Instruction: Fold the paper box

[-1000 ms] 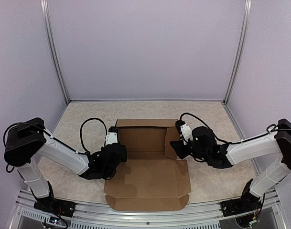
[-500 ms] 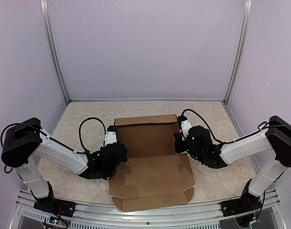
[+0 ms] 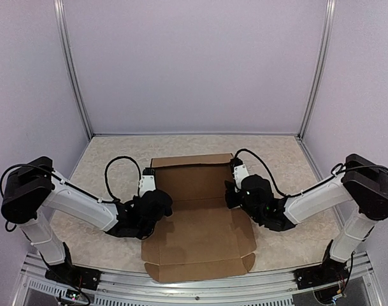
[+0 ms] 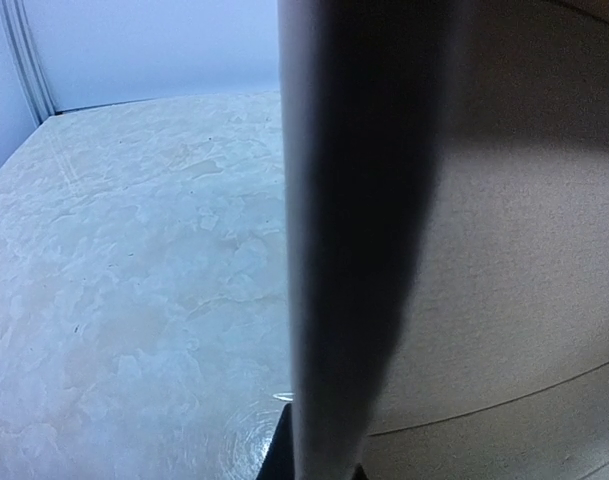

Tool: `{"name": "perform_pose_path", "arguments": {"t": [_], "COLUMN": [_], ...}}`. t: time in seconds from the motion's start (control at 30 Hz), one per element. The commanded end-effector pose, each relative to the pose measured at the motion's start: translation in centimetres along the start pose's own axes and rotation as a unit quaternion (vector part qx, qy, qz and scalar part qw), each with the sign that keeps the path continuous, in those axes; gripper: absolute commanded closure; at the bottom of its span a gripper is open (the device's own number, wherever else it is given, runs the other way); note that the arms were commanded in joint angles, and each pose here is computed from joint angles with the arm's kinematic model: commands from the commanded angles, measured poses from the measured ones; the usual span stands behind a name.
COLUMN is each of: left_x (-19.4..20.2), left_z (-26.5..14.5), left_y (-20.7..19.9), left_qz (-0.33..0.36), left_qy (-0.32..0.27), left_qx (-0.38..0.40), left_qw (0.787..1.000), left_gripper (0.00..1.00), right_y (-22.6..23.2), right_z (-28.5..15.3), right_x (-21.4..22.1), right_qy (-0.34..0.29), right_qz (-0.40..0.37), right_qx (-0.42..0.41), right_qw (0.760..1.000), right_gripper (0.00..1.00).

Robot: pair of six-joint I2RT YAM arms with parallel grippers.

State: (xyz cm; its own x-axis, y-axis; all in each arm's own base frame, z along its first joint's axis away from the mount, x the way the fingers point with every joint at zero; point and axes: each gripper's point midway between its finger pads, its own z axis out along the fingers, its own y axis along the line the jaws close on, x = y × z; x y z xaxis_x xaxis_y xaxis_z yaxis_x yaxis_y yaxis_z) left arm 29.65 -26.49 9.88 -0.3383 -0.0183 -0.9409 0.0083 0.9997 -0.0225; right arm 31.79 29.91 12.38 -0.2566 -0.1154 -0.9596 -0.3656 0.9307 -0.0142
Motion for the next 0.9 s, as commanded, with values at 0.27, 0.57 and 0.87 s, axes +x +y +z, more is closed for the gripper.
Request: {"name": "perform_pose_path", "arguments": {"t": [0.27,0.57,0.87], "left_x": [-0.6,-1.0,-1.2], "left_z": [-1.5,-2.0,-2.0], "left_y": [-3.5,-2.7,-1.9], "left_qz": [-0.013,-0.028,-0.024], "left_qy": [0.01,0.009,0.002], "left_qx": [0.07,0.059,0.042], "left_qw": [0.997,0.998,0.999], "left_gripper": [1.0,1.0,1.0], "right_y": [3.3,1.3,-0.3], "right_z": [0.7,1.1,1.9], "right_x": [-1.6,-1.7,-0.9], "right_qy": [-0.048,-0.055,-0.042], "right_qz": [-0.016,-0.011,0.007], "right_qx": [-0.037,0.036,0.11], "right_qw": [0.998,0.998,0.993], "right_gripper": [1.0,1.0,1.0]}}
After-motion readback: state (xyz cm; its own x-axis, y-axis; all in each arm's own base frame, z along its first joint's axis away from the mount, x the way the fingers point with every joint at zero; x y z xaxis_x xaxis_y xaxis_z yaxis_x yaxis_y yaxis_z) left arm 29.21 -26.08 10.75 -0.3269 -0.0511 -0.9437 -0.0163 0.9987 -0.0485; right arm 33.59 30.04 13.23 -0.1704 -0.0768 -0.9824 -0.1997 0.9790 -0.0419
